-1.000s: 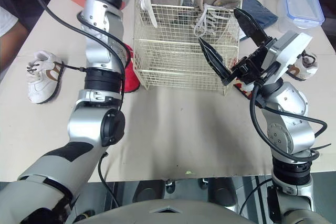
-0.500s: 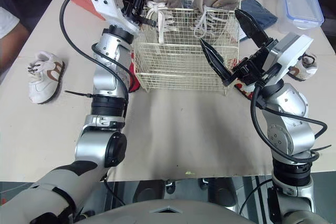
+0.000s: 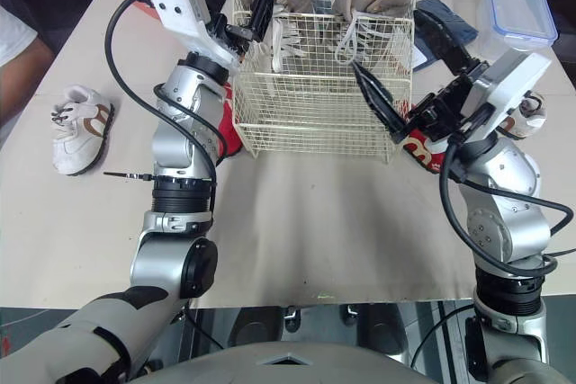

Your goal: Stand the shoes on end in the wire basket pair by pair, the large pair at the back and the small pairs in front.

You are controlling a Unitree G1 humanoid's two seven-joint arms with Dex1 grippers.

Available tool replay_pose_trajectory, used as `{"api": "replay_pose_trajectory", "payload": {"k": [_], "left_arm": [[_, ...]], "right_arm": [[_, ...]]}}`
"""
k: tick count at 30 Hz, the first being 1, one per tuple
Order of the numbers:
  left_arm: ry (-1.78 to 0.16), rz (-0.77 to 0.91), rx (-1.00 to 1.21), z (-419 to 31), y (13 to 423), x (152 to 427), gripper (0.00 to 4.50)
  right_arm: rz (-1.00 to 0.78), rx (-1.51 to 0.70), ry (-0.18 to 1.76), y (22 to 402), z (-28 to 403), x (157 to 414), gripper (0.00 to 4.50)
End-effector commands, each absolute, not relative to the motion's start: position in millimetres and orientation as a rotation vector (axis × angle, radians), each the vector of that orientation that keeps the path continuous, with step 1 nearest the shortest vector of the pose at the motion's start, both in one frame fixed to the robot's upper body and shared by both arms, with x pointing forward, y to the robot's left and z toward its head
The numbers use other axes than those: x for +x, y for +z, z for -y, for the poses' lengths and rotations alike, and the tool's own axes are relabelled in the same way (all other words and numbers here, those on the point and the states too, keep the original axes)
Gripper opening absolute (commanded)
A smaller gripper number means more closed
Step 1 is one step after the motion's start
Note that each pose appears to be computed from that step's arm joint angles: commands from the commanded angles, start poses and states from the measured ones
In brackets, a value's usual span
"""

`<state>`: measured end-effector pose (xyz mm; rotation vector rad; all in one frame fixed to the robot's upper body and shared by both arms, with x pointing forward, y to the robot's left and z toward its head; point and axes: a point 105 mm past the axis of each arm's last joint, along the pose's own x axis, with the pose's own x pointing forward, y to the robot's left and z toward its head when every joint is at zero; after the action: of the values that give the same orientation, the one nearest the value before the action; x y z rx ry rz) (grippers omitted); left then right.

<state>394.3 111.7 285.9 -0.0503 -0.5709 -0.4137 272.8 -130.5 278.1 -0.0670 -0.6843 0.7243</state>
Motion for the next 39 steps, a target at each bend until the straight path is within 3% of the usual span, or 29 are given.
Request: {"api": "replay_pose_trajectory", "payload": {"k": [1, 5, 9, 12, 17, 21, 27, 31, 37, 38, 39], "left_arm": [[-0.486, 0.693, -0.030, -110, 320, 368, 4.47], [-0.673, 0.695, 0.002, -103, 330, 346, 4.47], [-1.027, 0.570, 0.151, -94, 324, 312, 4.47], [-1.185, 0.467, 0.224, -92, 314, 294, 4.47], [-1.335, 0.230, 0.322, -87, 280, 278, 4.47], [-1.403, 0.035, 0.393, -92, 253, 265, 4.47], [-1.449, -0.027, 0.382, -93, 255, 252, 4.47], [-1.481, -0.028, 0.366, -87, 257, 245, 4.50], [-1.488, -0.024, 0.358, -83, 260, 243, 4.50], [-1.488, -0.024, 0.357, -83, 260, 243, 4.50], [-1.488, -0.025, 0.356, -83, 260, 244, 4.50]], "right_arm": [[0.671, -0.117, 0.631, 280, 156, 276, 4.50], [0.548, -0.158, 0.564, 260, 184, 281, 4.50], [0.320, -0.198, 0.462, 221, 220, 284, 4.50], [0.218, -0.208, 0.470, 203, 232, 282, 4.50], [-0.008, -0.149, 0.576, 162, 246, 275, 4.50], [-0.070, -0.110, 0.624, 149, 253, 277, 4.50], [-0.112, -0.094, 0.656, 136, 255, 287, 4.50], [-0.126, -0.084, 0.692, 131, 248, 293, 3.42], [-0.113, -0.093, 0.688, 131, 246, 296, 0.49], [-0.109, -0.100, 0.681, 132, 247, 296, 0.08], [-0.102, -0.105, 0.673, 133, 248, 295, 0.03]]}}
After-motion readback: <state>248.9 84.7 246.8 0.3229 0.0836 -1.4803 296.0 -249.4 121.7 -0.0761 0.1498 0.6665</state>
